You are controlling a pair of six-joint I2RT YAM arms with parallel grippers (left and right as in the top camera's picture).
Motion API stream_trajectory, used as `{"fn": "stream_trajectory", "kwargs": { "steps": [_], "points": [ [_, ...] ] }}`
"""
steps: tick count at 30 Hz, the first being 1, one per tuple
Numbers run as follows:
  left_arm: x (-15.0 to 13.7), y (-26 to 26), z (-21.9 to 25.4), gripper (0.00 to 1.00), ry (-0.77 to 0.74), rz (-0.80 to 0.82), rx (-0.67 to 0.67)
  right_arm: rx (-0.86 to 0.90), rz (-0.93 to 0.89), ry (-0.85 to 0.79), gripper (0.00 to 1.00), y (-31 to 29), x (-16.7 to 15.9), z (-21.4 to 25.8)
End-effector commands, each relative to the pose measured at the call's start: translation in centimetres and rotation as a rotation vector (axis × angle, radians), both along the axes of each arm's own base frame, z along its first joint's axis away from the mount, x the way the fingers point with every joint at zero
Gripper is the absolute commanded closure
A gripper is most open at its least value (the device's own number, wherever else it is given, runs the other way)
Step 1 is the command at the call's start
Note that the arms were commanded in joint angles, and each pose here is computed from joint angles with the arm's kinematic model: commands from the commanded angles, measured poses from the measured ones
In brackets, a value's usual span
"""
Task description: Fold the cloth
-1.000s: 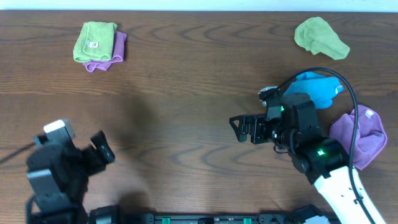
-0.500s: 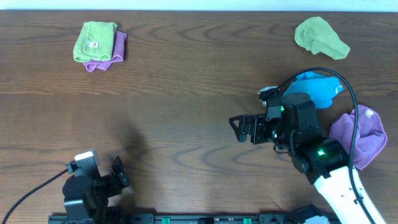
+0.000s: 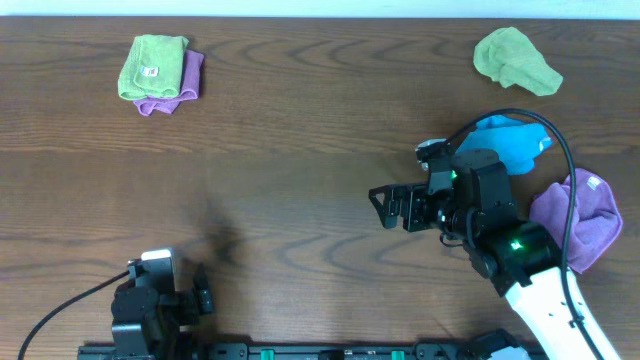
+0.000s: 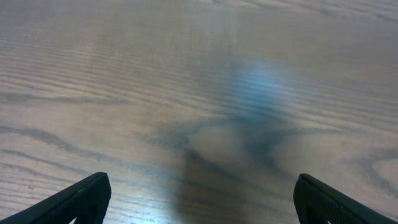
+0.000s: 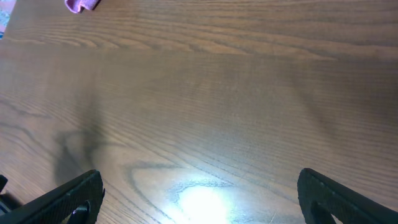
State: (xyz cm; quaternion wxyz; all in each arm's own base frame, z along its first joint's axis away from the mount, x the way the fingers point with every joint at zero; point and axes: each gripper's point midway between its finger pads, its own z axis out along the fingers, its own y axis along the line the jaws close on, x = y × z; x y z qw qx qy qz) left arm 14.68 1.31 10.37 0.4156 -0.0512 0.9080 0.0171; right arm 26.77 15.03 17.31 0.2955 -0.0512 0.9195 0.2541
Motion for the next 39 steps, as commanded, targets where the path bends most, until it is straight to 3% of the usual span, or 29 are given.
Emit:
{"fn": "stream_trajectory", "kwargs": {
  "steps": [1, 26, 30, 34, 39],
  "points": [
    [-0.4, 0.1, -0.5, 0.05, 0.018, -0.02, 0.033, -0.001, 0.003, -0.013, 0.01, -0.2, 0.0, 0.3],
    [-0.5, 0.1, -0.7, 0.05, 0.031, -0.04, 0.054, -0.002, 0.001, -0.017, 0.01, -0.3, -0.1, 0.4],
    [-0.5, 0.1, -0.7, 0.05, 0.031, -0.04, 0.054, -0.079, -0.066, -0.027, 0.01, -2.5, -1.4, 0.7],
    [-0.5, 0.1, -0.7, 0.05, 0.031, -0.04, 0.054, -0.222, -0.204, -0.126, 0.01, -6.7, -2.2, 1.4],
    [-0.5, 0.1, -0.7, 0.05, 0.03, -0.04, 0.054, -0.389, -0.251, -0.241, 0.01, -10.7, -4.0, -0.2]
  ]
}}
